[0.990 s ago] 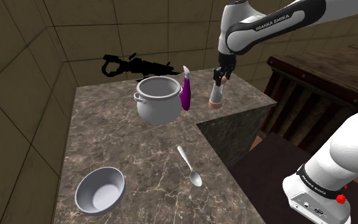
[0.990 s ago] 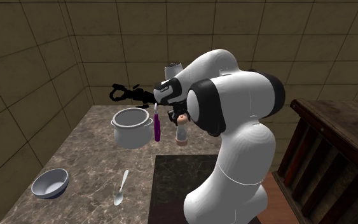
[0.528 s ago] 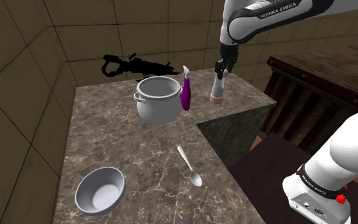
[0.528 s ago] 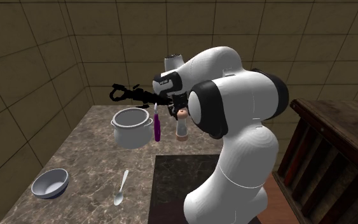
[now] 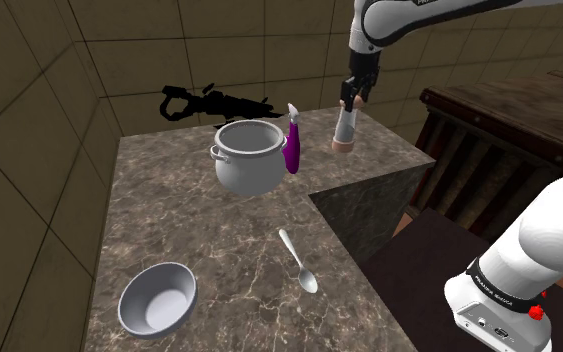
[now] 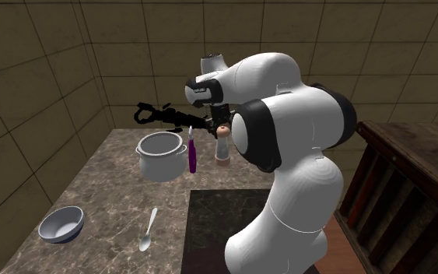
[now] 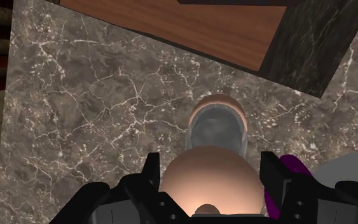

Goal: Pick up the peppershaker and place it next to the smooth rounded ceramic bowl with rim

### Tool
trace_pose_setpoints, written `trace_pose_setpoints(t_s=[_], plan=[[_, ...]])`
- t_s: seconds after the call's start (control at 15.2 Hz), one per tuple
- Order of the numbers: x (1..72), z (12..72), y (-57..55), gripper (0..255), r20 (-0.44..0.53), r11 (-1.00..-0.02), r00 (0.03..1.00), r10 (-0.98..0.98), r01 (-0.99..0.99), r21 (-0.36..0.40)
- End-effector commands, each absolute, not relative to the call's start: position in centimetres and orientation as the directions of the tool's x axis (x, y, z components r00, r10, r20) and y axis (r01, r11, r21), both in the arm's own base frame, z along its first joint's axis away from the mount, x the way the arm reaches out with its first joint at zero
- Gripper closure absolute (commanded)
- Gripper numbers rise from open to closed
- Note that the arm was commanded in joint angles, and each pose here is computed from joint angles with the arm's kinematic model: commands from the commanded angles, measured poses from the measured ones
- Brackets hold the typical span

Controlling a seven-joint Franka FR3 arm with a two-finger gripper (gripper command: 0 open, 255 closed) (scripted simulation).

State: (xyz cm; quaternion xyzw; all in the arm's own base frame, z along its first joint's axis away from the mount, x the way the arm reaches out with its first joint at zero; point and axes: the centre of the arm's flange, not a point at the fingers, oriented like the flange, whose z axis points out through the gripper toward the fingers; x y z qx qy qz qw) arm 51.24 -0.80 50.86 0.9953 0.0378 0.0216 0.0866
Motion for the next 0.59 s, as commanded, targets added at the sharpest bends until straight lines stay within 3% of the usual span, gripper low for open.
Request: trace_pose_setpoints(t_s=[0.0, 0.53], plan=[[51.2, 52.0, -0.8, 255, 0.036, -0.982, 0.996, 0.079, 0.071, 0.174], [51.2, 56.2, -0.8, 255, 0.036, -0.982, 0.996, 0.079, 0.071, 0.174]])
